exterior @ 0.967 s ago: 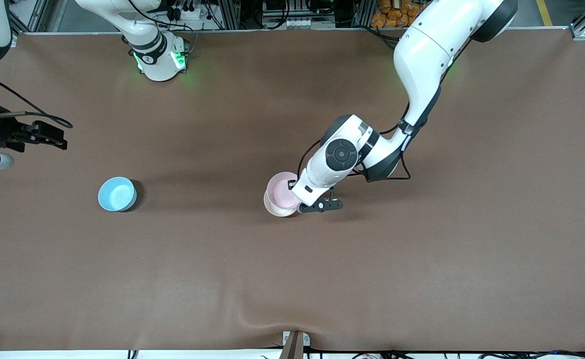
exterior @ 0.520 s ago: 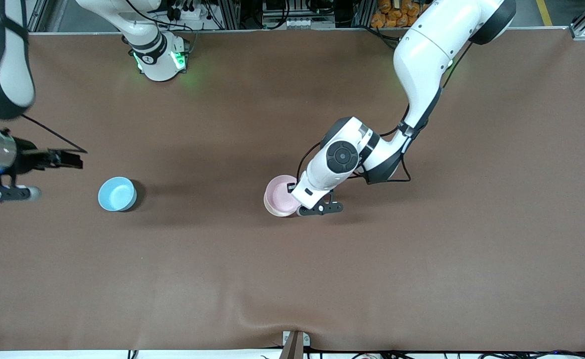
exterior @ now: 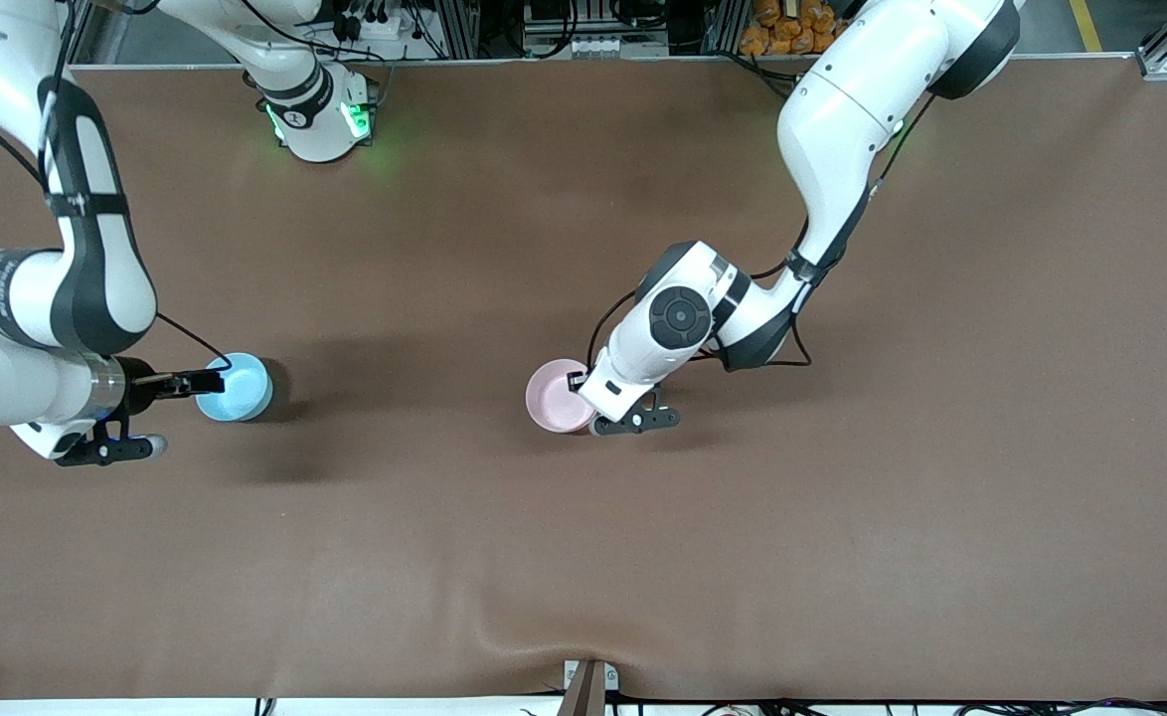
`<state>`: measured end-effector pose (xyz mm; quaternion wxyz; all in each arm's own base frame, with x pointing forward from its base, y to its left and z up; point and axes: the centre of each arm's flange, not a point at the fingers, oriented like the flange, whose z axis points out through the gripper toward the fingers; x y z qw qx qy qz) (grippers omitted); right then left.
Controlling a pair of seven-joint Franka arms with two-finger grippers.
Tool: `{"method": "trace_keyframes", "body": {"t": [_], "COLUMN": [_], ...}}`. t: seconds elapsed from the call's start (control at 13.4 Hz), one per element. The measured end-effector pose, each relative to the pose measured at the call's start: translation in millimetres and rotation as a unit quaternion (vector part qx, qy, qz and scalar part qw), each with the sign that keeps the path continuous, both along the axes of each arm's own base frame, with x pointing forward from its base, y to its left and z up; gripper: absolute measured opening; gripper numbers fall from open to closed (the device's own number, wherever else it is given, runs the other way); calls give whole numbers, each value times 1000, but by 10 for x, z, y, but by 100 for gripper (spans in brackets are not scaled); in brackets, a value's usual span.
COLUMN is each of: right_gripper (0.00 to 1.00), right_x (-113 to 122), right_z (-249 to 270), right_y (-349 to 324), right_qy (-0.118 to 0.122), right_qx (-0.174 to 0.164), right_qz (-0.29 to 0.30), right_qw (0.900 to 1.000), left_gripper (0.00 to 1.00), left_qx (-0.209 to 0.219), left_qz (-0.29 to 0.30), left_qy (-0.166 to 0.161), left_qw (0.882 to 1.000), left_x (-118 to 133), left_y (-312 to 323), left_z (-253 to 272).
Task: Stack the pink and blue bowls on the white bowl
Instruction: 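Lower the pink bowl into the white bowl while the right gripper reaches the blue bowl, then grasp the blue bowl rim with the right gripper while the left gripper withdraws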
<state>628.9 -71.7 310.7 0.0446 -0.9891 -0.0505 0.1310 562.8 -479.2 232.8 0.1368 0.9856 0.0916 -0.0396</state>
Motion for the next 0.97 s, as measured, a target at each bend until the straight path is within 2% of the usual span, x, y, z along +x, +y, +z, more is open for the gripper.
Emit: {"method": "trace_keyframes", "body": {"t": [0.3,0.45,0.52,0.59,0.74,0.97], "right_gripper": [100,100,100,100,100,100], "right_x": [-77,-93,-115,-141,-209,-266], "right_z": [-447,-573,-647,-720,-832,-890], "right_y": [-386,-385,-410,-453,-591,-742], "right_qy": [9,7,5,1,-7,-9], "right_qx": [17,17,23,34,51,60], "right_qz": [-13,-15,-16,-10,9,26], "right_qw": [1000,1000,1000,999,999,998], "left_gripper": [66,85,94,100,100,100], "left_qx": [-11,28,52,74,103,118], "left_qz": [10,4,2,2,16,46], "left_qy": [-29,-48,-48,-40,-25,-27], "left_qw": [999,998,997,996,994,992], "left_x": [163,321,386,427,478,509], "left_y": [15,306,533,795,1336,2081], "left_z": [493,1007,1311,1609,2153,2847]}}
